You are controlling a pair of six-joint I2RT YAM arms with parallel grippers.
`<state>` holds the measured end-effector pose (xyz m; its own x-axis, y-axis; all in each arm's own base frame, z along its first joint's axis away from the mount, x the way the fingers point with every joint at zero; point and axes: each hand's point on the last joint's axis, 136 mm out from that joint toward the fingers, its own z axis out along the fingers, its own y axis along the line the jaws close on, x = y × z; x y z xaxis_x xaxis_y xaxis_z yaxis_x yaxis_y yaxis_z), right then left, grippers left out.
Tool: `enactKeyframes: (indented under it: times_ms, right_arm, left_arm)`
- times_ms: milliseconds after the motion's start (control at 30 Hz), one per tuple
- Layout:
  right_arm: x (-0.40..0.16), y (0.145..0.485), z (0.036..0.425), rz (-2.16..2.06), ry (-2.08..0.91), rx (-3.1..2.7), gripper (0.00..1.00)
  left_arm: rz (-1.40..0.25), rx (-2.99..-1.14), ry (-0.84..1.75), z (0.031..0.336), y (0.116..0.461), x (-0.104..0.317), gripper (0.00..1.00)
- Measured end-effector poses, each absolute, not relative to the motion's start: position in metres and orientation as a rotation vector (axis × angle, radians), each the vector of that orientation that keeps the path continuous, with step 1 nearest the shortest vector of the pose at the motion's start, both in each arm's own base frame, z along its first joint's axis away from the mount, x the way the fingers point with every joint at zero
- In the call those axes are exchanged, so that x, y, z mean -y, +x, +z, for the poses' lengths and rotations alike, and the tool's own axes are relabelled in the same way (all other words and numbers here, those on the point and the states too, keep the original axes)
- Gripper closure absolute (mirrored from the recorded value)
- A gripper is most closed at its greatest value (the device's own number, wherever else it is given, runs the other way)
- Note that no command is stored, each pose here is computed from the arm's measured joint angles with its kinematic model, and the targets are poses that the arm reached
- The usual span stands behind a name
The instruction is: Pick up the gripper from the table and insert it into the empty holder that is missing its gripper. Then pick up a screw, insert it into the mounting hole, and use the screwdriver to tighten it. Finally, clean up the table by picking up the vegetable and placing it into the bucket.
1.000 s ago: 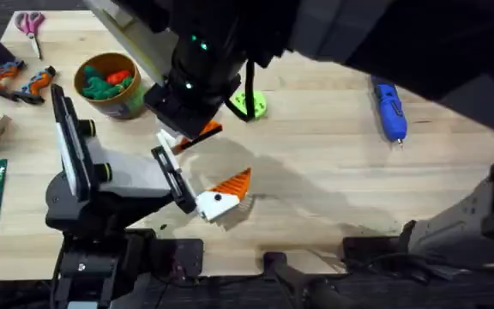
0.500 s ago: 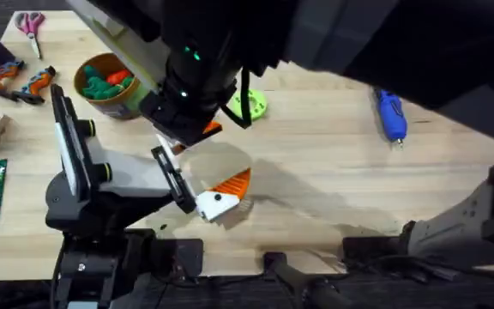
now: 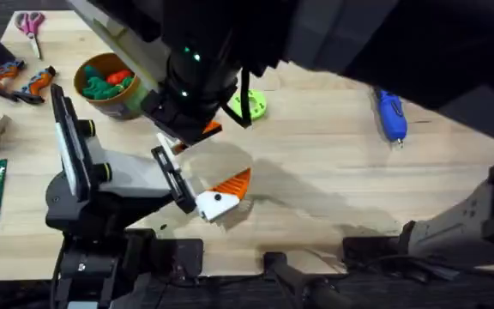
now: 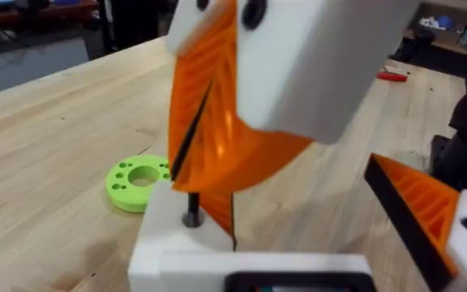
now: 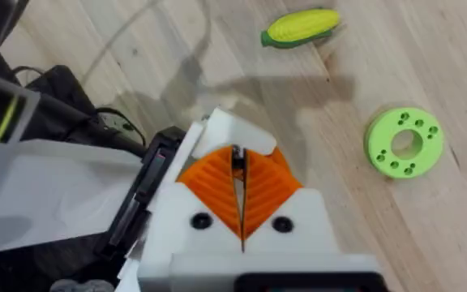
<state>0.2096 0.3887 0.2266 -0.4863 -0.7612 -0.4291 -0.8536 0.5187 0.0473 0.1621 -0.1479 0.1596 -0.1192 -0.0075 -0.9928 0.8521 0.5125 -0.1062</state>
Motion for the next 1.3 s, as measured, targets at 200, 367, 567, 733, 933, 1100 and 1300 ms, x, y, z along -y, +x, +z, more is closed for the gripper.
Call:
enactKeyframes:
  times_ms: [200,367,567,733,933,1100,1300]
  right_arm:
    - [-0.3875,0.2118,0.2265,0.344,-1.331,-2.405,0.995]
    - [-0.3879,0.211,0.2265,0.342,-1.334,-2.404,0.995]
    - [-0.3892,0.2086,0.2266,0.36,-1.341,-2.406,0.995]
    - [-0.3895,0.208,0.2264,0.365,-1.343,-2.407,0.995]
    - [-0.3896,0.2079,0.2266,0.366,-1.343,-2.407,0.995]
    - [-0.3898,0.2075,0.2266,0.37,-1.344,-2.408,0.995]
    - [-0.3898,0.2074,0.2265,0.369,-1.345,-2.408,0.995]
  left_arm:
    - [-0.869,-1.519,0.761,0.1595,0.1621,0.1479,0.014]
    - [-0.869,-1.519,0.761,0.1596,0.1621,0.1479,0.014]
    - [-0.869,-1.519,0.761,0.1596,0.1621,0.1479,0.015]
    - [-0.869,-1.519,0.761,0.1596,0.1621,0.1479,0.015]
    - [-0.869,-1.519,0.761,0.1595,0.1621,0.1479,0.015]
    - [-0.869,-1.519,0.761,0.1596,0.1621,0.1479,0.015]
    - [-0.869,-1.519,0.761,0.1596,0.1621,0.1479,0.015]
